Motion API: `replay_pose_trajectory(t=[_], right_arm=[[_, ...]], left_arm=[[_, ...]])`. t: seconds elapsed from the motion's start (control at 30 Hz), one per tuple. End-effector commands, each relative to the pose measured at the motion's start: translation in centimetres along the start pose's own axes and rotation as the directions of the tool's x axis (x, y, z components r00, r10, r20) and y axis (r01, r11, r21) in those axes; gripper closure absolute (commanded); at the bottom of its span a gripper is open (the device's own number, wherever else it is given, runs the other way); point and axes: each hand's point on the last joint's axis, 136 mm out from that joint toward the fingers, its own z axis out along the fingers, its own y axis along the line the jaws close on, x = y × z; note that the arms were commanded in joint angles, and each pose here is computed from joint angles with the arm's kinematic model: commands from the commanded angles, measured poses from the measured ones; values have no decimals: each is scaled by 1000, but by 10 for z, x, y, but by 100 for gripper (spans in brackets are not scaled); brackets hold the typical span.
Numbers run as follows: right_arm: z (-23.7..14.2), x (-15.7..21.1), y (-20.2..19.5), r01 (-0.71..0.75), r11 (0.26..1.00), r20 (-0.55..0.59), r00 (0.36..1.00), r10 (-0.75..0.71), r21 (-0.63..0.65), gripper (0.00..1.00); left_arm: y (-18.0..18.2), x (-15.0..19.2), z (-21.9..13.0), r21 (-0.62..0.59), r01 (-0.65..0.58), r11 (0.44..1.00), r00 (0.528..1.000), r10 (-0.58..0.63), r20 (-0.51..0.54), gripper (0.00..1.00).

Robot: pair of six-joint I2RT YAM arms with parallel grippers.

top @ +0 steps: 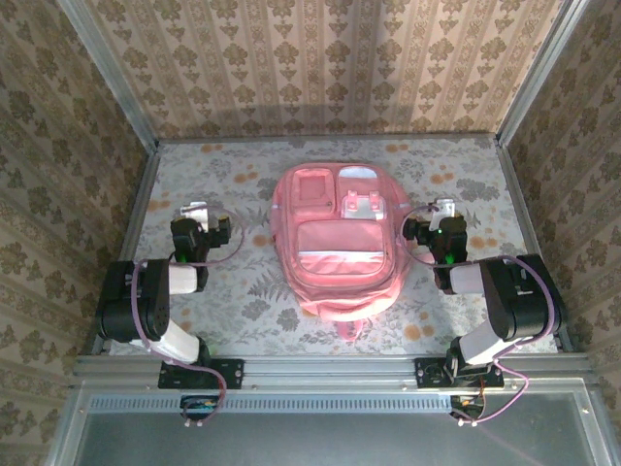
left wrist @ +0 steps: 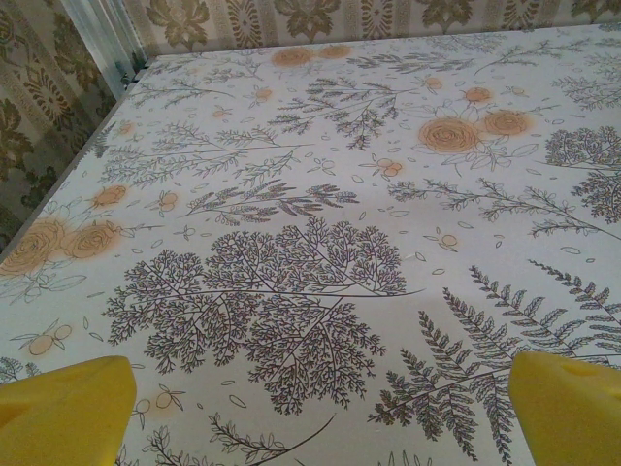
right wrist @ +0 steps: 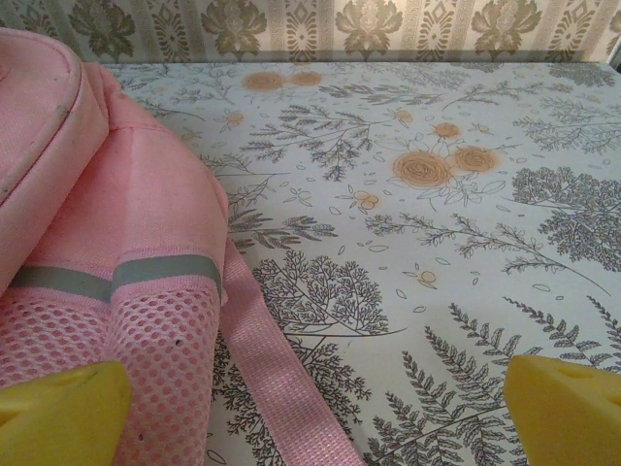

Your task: Pack the student bag

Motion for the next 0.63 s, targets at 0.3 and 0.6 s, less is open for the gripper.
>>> replay_pose_trajectory(t=[0.3,0.6], right_arm=[[-1,-9,-3,7,1000,27,1000,-8,11,0],[-1,-9,-3,8,1000,26,1000,-8,11,0]], left_arm=[[0,-5,-1,-6,-21,1000,1000,21,14,0],[0,-5,-1,3,-18,1000,1000,18,13,0]])
